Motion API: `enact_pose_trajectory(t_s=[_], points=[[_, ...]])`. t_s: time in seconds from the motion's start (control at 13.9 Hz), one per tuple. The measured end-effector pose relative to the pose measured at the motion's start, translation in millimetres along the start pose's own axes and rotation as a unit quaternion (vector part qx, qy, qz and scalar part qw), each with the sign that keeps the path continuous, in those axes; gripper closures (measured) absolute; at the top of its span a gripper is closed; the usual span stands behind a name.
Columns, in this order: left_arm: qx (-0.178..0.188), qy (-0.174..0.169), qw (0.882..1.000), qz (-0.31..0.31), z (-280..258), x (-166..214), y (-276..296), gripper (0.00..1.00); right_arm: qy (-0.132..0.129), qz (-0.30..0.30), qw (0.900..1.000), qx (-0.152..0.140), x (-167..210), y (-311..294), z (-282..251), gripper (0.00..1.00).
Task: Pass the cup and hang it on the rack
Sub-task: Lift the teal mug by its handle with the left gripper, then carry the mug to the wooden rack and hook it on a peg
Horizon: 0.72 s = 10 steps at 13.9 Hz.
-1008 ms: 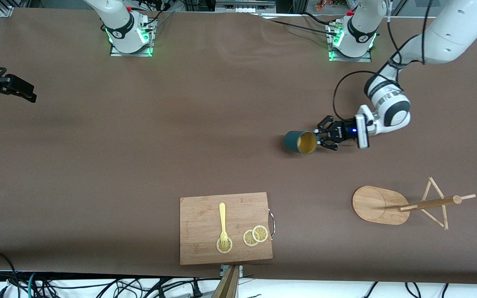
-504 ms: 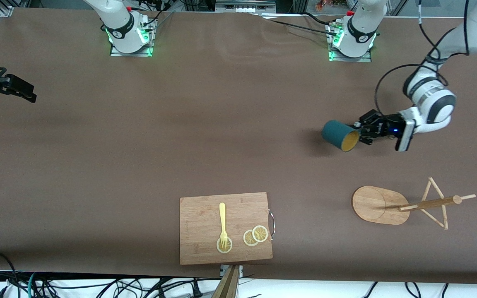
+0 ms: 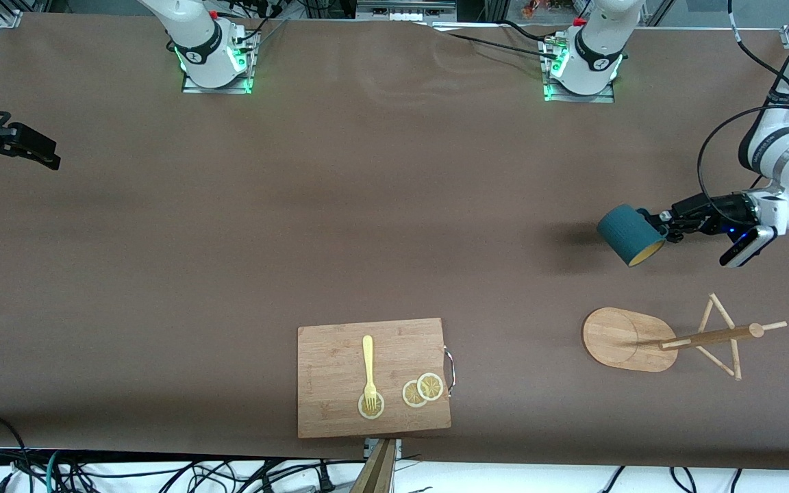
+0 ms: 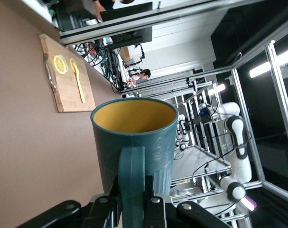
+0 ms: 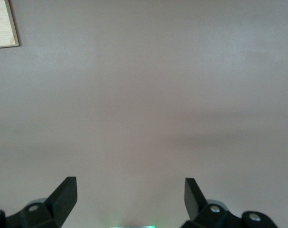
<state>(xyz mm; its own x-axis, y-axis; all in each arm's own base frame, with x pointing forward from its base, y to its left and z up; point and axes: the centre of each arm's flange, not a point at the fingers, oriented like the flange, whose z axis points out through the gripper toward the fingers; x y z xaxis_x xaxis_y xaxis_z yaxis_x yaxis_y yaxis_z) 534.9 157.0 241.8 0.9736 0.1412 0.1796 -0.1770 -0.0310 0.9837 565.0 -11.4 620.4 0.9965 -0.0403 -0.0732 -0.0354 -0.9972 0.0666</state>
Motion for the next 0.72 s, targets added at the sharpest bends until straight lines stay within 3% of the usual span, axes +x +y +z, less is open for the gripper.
enact_pose_trajectory(t_s=[0.36,0.72], points=[[-0.013,0.001,0.989,-0.147,-18.2,31.0,2.2,0.79,0.0,0.0,1.0,0.0,0.0,0.1,0.0,0.0],[0.014,0.021,0.978,-0.207,-58.0,51.8,20.5,0.79,0.0,0.0,1.0,0.0,0.0,0.2,0.0,0.0]])
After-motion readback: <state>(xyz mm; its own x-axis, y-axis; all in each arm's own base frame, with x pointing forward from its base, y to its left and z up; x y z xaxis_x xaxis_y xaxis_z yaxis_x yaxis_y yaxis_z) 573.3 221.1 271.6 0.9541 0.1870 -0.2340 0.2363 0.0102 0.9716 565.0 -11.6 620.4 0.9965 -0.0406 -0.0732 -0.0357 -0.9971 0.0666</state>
